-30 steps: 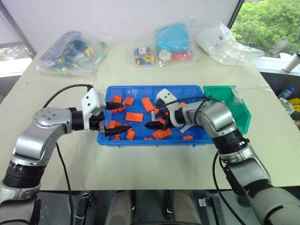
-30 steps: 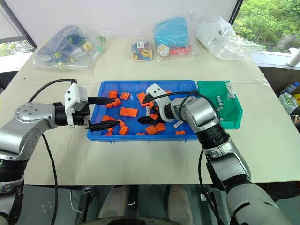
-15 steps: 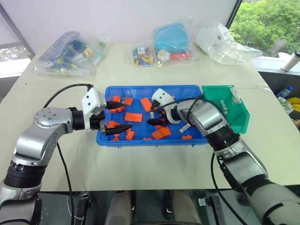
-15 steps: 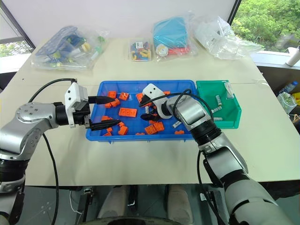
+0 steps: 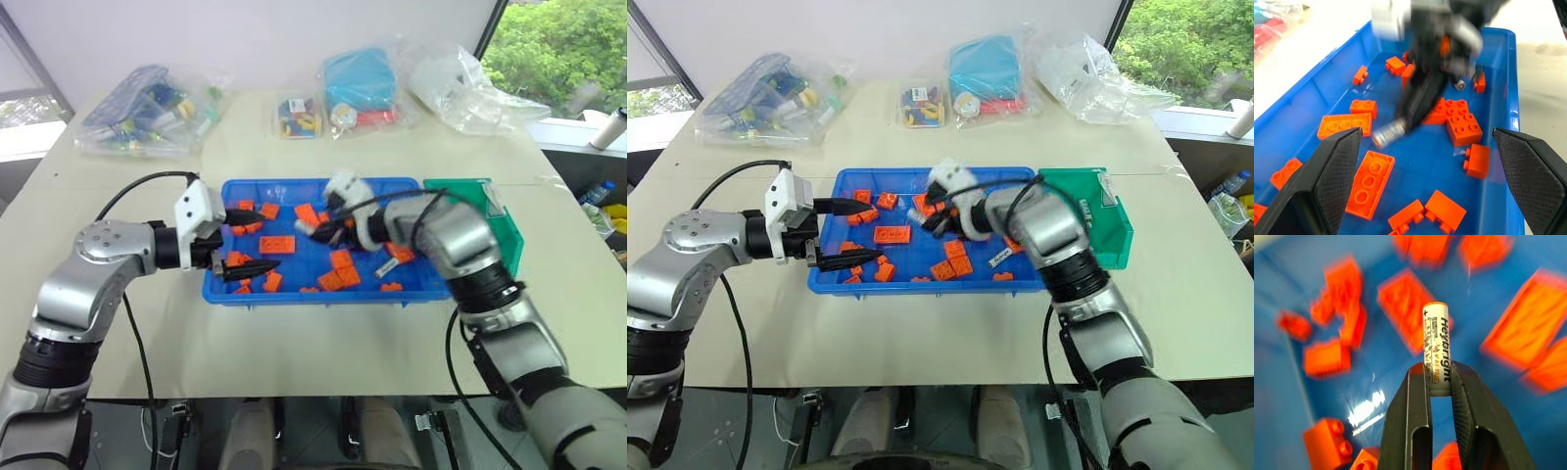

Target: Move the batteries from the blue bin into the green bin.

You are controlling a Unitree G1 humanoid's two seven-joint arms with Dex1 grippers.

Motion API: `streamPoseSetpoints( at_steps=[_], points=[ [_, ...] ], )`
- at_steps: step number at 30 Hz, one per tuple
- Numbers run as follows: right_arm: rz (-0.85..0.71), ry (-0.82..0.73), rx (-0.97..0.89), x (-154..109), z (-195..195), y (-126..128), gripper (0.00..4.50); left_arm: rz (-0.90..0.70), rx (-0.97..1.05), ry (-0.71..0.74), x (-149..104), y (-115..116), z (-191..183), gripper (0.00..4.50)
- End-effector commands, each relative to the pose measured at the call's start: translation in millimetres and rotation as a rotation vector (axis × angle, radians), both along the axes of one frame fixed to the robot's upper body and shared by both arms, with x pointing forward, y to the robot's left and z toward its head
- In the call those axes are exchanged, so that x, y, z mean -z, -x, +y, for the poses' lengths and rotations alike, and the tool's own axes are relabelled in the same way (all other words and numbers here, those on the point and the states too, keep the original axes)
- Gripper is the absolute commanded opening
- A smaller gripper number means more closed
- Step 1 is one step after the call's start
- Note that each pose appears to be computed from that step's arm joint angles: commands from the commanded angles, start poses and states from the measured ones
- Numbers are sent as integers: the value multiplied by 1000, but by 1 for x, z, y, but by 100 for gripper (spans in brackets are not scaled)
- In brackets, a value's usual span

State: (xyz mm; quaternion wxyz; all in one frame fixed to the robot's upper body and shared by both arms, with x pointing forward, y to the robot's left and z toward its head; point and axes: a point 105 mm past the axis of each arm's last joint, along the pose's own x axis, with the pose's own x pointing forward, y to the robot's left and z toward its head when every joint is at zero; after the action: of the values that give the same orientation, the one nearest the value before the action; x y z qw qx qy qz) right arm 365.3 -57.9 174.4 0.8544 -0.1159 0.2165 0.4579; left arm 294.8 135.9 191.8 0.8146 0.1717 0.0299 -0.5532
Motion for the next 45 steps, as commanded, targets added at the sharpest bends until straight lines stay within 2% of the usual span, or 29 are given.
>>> streamPoseSetpoints(
  at_steps=[1,6,9,12,13,15,19,22,25,30,32,38,45],
  points=[
    [-119,-63,122,-56,-52,-5,4,-20,30,12,-7,1,-5,450],
    [-163,58,361,-65,-141,2,4,-16,43,15,-6,-2,-7,450],
    [-158,107,432,-62,-170,13,4,-16,51,15,-6,-5,-7,450],
    [-168,92,522,-64,-190,18,4,-19,63,15,-7,-8,-10,450],
    [-181,94,546,-65,-194,17,110,-20,68,15,-7,-9,-11,450],
    [-205,124,548,-65,-196,19,193,-23,76,16,-8,-10,-13,450],
    [-229,154,518,-66,-193,21,387,-30,84,13,-10,-11,-14,450],
    [-262,150,454,-75,-184,22,387,-33,84,11,-11,-12,-13,450],
    [-324,166,191,-86,-148,35,387,-34,83,7,-11,-11,-12,450],
    [-303,409,-295,-57,-111,56,387,-33,83,2,-11,-10,-11,450],
    [-287,484,-412,-45,-103,55,387,-34,82,2,-11,-10,-12,450],
    [-281,631,-555,-21,-87,26,387,-37,67,13,-10,-4,-14,450],
    [-223,731,-682,7,-91,16,387,-32,15,8,-7,2,-4,450]
  ],
)
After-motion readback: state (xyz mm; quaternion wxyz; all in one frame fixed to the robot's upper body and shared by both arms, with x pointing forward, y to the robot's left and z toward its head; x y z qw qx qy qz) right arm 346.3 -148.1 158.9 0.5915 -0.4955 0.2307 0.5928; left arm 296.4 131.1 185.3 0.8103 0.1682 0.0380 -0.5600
